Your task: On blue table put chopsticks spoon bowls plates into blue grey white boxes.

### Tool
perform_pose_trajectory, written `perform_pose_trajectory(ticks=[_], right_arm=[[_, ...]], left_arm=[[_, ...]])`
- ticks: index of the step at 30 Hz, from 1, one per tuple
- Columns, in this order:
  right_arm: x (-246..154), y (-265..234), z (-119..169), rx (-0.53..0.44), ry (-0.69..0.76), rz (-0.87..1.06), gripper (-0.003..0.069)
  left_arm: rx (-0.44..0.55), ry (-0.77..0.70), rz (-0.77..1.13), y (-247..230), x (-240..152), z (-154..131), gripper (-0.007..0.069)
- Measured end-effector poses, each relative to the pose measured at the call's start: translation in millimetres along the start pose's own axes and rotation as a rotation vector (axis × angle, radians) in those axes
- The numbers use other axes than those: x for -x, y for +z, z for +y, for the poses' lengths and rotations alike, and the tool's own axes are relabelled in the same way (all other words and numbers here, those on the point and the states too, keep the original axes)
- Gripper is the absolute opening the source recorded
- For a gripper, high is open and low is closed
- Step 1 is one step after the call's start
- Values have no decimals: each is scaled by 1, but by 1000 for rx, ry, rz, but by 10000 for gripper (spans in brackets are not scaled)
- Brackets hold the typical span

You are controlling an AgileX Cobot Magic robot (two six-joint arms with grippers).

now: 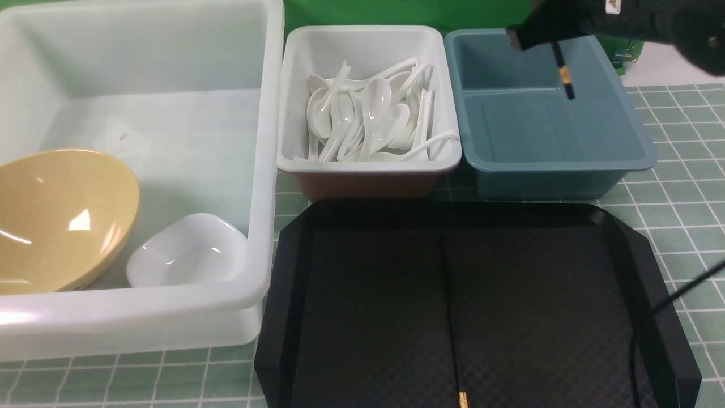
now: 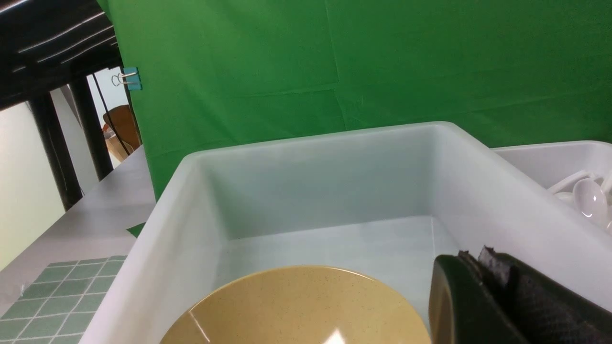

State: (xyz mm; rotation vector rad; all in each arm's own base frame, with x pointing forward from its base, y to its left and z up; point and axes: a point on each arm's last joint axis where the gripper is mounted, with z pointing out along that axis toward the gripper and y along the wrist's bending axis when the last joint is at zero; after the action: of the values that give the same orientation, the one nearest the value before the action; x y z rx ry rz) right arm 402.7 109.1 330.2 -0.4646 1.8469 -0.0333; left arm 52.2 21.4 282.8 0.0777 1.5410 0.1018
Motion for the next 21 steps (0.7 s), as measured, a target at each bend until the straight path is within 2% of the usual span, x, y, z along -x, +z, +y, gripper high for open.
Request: perform_pose_trajectory(ticks=[2,4,6,10,13,15,16,17,18,19,20,21], right_arm=[[-16,18,-6,-7,64,23,113],[-49,43,-15,-34,201,120,171],[-66,51,-16,-60,286,199,221],[-74,43,-11,-112,338,356,288],[-63,23,2,-120,311,472,300],[-60,2,30,-45,233,651,302],[-63,-7,49,37,190,746,302],[-63,-7,49,37,190,746,302],[-72,-16,78,154,133,857,302],[-77,-20,92,212,114,893,302],[-78,-20,95,217,108,899,302],[-88,-27,124,303,68,937,302]], left_arm=[[1,0,1,0,0,0,4],[2,0,1,0,0,0,4],[2,0,1,0,0,0,4],[2,0,2,0,0,0,4],[2,-1,2,0,0,0,4],[4,-1,3,0,0,0,4],[4,-1,3,0,0,0,4],[4,-1,3,0,0,0,4],[4,-1,3,0,0,0,4],[4,-1,3,0,0,0,4],[4,-1,3,0,0,0,4],[4,-1,4,0,0,0,4]])
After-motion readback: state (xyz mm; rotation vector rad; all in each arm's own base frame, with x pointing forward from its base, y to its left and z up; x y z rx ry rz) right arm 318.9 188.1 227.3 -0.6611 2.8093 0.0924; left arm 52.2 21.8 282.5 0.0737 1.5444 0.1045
